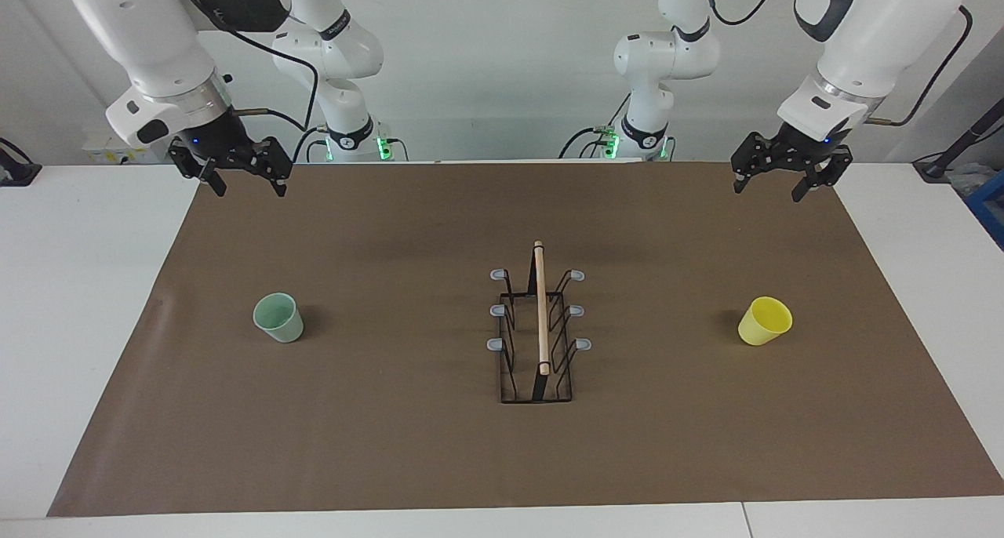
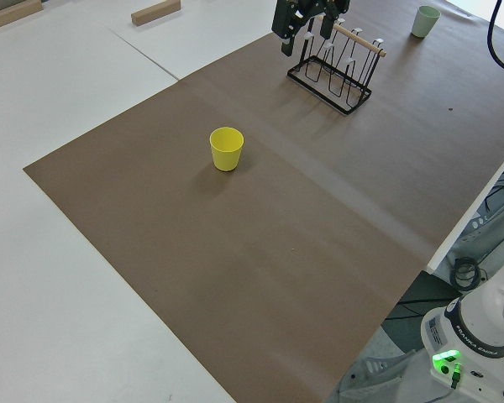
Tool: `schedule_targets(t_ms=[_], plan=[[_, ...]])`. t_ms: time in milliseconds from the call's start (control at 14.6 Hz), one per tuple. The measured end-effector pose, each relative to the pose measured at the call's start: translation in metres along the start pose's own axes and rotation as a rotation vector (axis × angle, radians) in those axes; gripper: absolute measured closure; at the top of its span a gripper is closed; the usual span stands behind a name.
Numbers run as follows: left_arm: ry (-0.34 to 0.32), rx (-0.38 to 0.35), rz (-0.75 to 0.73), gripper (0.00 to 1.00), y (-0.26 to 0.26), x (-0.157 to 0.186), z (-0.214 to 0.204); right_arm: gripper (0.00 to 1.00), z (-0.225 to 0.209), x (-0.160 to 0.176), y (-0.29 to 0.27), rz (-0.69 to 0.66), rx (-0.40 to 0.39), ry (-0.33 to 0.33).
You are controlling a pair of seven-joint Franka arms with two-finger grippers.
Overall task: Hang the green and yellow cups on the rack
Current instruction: 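Move the right gripper toward the pale green cup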
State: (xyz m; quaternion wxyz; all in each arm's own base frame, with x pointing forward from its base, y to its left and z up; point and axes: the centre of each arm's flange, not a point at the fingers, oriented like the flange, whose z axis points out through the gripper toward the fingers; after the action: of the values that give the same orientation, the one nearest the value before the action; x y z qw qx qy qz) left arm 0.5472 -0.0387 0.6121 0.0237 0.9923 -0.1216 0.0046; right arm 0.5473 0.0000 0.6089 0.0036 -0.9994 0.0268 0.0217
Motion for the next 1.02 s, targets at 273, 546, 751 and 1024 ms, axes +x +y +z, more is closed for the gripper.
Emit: schedule_targets(t_ms=[273,546,751,1024], plan=[[0.0,0.0,0.0,0.0,0.0,0.0,0.0,0.0,0.0,0.0,0.0,0.0,0.0,-0.001],[0.0,0.0,0.0,0.0,0.0,0.0,0.0,0.0,0.008,-0.008,0.007,0.012,-0.001,-0.036],[0.0,0.0,0.0,0.0,0.0,0.0,0.0,0.0,0.019,-0.014,0.003,0.005,-0.003,-0.059],[0.0,0.0,0.0,0.0,0.0,0.0,0.0,0.0,0.062,0.004,0.008,0.005,-0.05,-0.153]])
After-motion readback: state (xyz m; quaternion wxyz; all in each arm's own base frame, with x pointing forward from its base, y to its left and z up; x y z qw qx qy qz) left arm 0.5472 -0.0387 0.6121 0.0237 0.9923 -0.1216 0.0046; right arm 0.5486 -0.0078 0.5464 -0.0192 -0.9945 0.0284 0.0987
